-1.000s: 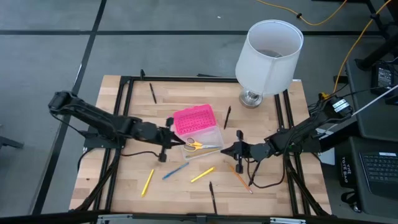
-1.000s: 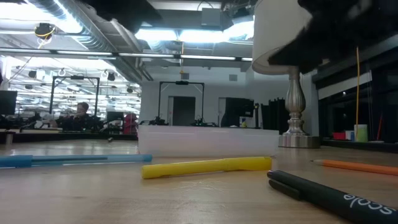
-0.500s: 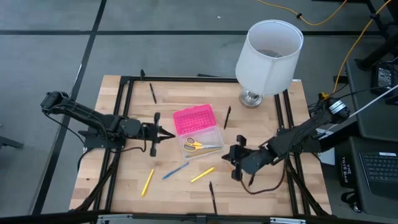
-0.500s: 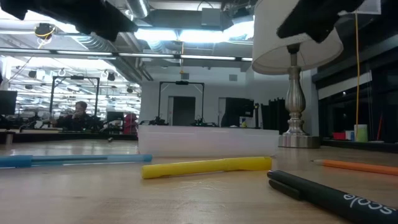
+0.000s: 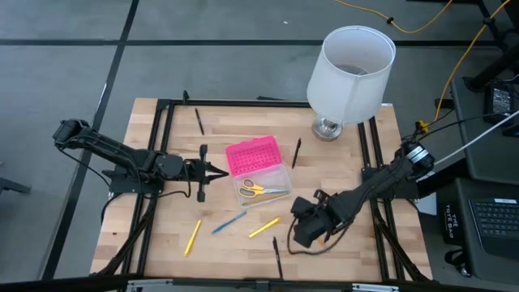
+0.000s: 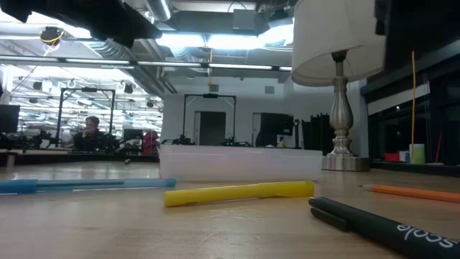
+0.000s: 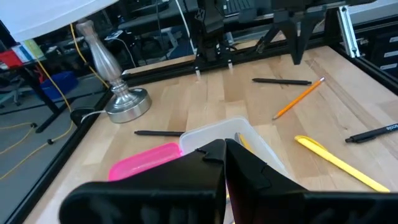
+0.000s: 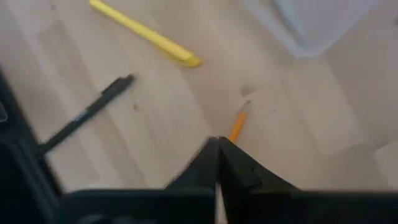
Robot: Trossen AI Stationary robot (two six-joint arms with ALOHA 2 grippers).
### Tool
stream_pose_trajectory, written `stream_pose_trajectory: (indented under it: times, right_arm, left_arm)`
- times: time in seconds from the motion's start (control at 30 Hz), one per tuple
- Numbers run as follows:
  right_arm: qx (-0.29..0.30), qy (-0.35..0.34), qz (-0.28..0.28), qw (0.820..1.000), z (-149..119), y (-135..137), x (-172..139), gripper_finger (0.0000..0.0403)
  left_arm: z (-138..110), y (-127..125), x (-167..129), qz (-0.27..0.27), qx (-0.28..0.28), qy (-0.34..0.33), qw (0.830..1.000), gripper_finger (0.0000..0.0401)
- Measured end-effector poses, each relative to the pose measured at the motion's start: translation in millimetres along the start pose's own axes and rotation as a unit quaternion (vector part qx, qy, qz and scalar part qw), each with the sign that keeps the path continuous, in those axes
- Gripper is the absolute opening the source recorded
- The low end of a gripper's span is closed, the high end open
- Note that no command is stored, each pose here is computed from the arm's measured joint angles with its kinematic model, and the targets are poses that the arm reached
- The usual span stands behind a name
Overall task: Pick & place school supplies into a supply box
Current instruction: Put the black pen into the pink supply box
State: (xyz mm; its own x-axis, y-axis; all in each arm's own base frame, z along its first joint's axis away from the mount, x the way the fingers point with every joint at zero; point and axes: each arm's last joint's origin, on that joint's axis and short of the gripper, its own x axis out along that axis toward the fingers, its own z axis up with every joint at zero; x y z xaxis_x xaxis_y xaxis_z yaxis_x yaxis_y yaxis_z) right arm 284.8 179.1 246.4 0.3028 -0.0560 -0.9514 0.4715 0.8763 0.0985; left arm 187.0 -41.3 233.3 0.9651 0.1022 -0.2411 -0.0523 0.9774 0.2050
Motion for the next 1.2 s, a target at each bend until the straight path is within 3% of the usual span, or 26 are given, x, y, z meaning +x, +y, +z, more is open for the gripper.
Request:
stream_pose_trajectory:
  times: [0.2, 0.5, 0.7, 1.2]
  right_arm:
    - [0.024, 0.012, 0.005, 1.000, -13, 14, -12, 0.0005]
    - [0.076, 0.042, -0.042, 0.995, -46, 14, -18, 0.0013]
    - [0.205, 0.064, -0.104, 0.971, -61, 7, -23, 0.0016]
    - [0.290, 0.039, -0.135, 0.947, -81, 4, -19, 0.0081]
  left_arm:
    - [0, 0, 0, 0.000, -0.001, 0.000, 1.000, 0.0004]
    - [0, 0, 0, 0.000, -0.001, 0.000, 1.000, 0.0001]
    - [0, 0, 0, 0.000, 0.000, 0.000, 1.000, 0.0005]
    - [0, 0, 0, 0.000, -0.008, 0.001, 1.000, 0.0005]
